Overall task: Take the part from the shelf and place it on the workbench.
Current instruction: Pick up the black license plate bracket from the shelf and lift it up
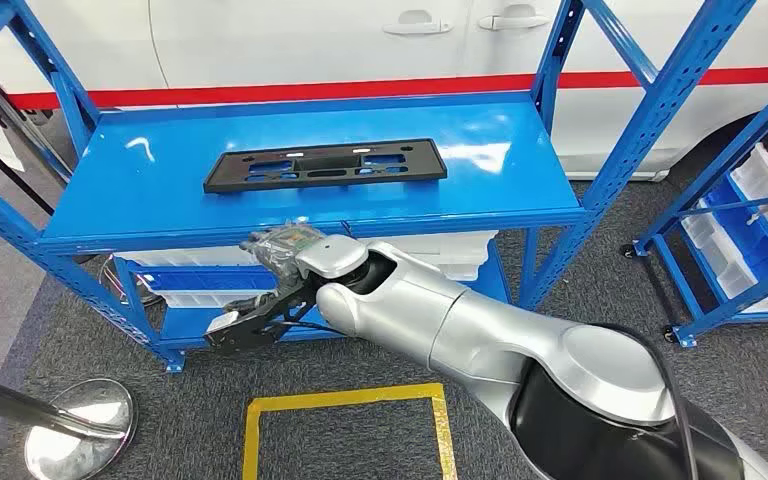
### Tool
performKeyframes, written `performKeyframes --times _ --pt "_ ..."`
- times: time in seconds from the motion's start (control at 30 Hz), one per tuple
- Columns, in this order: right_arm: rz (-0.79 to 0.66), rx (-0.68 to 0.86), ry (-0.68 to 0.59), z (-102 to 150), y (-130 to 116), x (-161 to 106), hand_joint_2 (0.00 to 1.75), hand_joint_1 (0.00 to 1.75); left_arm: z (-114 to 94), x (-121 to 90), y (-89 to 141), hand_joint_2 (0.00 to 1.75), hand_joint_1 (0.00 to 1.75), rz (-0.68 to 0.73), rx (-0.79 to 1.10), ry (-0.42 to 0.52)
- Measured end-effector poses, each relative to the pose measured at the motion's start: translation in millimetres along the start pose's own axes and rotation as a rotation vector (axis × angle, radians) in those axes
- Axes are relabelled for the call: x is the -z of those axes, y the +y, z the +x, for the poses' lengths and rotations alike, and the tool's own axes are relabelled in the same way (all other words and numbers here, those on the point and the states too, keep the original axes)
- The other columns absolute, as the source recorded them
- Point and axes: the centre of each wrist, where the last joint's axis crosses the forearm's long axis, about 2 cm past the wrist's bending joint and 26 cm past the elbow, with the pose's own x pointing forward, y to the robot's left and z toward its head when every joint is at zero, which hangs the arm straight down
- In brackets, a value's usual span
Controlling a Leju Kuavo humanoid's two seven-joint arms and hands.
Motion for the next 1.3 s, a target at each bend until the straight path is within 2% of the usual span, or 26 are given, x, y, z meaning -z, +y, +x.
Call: performKeyframes --times 0.6,0.93,1.3 --pt "-0.003 0.007 -0.028 8 -1 1 0.0 0.0 -2 0 -2 0.0 0.0 -0.004 0.007 0.003" --pt "-0.023 -0.001 -0.041 9 -12 -1 0.0 0.0 -1 0 0 0.0 0.0 -0.002 0.015 0.003" --pt "-0.024 -0.019 -0.046 7 -13 -2 0.0 0.0 2 0 -2 0.0 0.0 -0.004 0.009 -0.003"
